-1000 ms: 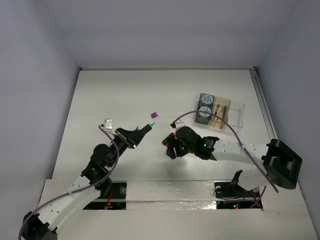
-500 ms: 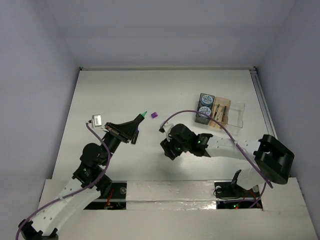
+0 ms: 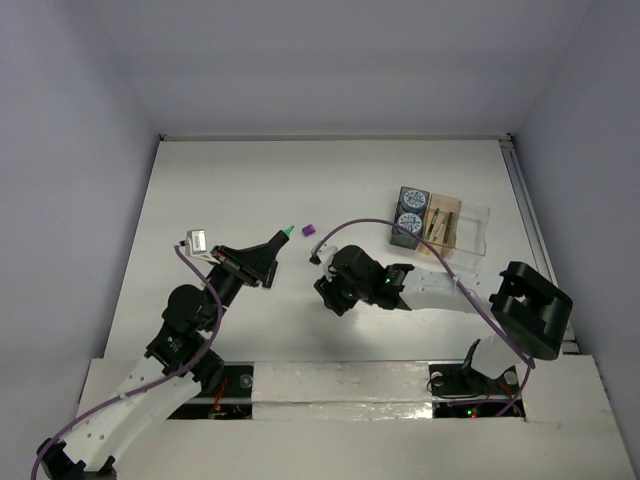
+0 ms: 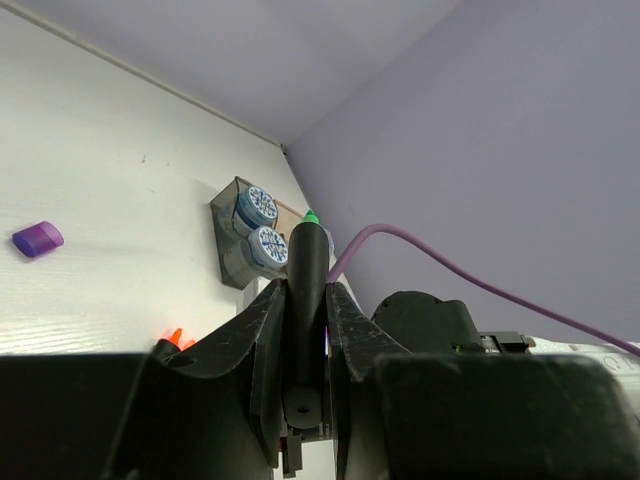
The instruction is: Sort the stationery into containers
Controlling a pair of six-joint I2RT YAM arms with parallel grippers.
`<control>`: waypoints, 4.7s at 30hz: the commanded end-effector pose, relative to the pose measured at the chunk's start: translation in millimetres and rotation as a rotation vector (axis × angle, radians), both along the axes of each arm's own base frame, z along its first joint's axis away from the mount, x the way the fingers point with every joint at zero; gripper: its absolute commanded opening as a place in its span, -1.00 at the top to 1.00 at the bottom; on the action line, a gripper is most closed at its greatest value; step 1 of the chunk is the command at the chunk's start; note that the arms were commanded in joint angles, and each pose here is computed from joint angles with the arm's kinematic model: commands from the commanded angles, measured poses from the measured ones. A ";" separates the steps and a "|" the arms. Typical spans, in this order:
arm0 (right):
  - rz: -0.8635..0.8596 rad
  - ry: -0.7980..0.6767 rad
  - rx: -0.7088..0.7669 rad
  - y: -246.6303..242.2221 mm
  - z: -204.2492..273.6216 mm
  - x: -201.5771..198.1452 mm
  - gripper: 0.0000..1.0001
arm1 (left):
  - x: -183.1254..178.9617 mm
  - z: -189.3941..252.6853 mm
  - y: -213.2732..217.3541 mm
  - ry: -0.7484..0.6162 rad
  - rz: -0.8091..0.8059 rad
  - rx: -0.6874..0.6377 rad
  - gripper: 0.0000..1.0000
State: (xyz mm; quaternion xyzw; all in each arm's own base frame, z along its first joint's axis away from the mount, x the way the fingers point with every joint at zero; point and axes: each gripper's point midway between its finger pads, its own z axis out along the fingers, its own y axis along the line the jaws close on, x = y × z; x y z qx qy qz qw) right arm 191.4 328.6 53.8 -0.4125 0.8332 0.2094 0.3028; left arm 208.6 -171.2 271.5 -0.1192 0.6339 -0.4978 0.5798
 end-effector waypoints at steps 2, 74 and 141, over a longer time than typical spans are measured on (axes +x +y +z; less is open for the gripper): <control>0.005 -0.040 0.015 8.2 8.4 6.2 -0.07 | -0.3 12.6 0.8 -0.043 0.002 -0.015 1.00; -0.105 -0.116 0.226 19.1 65.9 38.3 0.82 | -1.3 1.4 -5.4 -0.026 -0.029 -0.009 1.00; -0.094 0.565 1.265 -24.0 220.9 40.2 0.75 | -19.8 -4.3 -60.9 -0.026 -0.389 -0.215 1.00</control>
